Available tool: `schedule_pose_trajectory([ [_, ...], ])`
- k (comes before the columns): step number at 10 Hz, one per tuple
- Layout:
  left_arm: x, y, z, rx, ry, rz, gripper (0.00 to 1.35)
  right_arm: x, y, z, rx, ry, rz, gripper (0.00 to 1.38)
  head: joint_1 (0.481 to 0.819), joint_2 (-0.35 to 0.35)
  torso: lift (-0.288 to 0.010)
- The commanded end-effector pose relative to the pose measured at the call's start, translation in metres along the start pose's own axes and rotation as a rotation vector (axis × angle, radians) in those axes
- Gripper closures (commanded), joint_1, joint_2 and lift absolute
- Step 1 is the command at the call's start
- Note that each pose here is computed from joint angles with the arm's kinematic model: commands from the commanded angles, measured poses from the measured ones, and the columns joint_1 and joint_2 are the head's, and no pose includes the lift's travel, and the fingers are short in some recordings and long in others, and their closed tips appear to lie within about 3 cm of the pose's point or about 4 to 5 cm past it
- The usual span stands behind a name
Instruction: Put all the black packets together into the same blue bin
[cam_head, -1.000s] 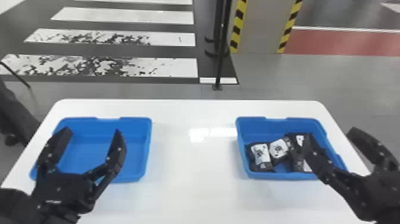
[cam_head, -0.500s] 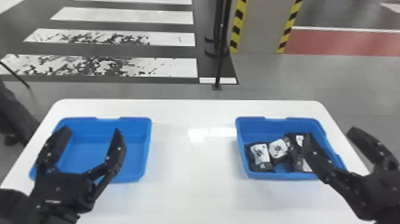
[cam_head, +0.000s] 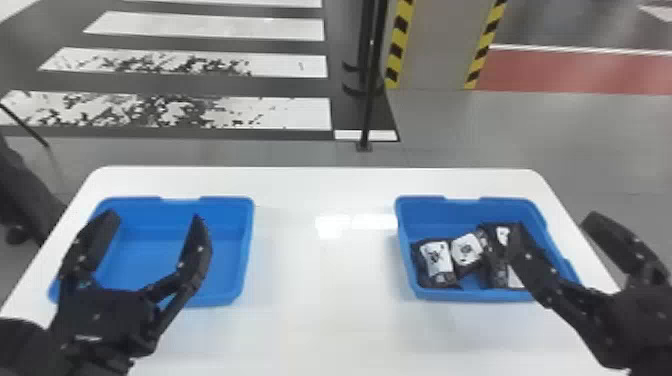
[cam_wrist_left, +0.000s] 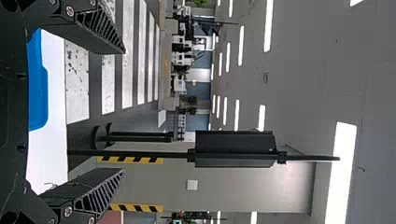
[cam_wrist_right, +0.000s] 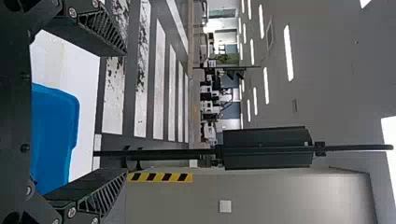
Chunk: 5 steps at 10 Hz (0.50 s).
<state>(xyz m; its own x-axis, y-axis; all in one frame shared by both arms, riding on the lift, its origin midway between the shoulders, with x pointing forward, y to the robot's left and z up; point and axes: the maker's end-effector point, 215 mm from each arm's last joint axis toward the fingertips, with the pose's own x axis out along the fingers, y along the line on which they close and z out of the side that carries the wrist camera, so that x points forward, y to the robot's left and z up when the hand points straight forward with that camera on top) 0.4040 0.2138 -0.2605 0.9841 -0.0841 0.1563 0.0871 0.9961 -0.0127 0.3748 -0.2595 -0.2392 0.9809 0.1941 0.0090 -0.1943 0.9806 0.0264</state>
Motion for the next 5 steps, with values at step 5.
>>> schedule_pose_trajectory([
  [5,0.0015,-0.0029,0.0035,0.010,-0.011,-0.007,0.14,0.0007,0.0007,0.0007,-0.001,-0.002,0.001,0.14,0.695,-0.069,-0.110],
])
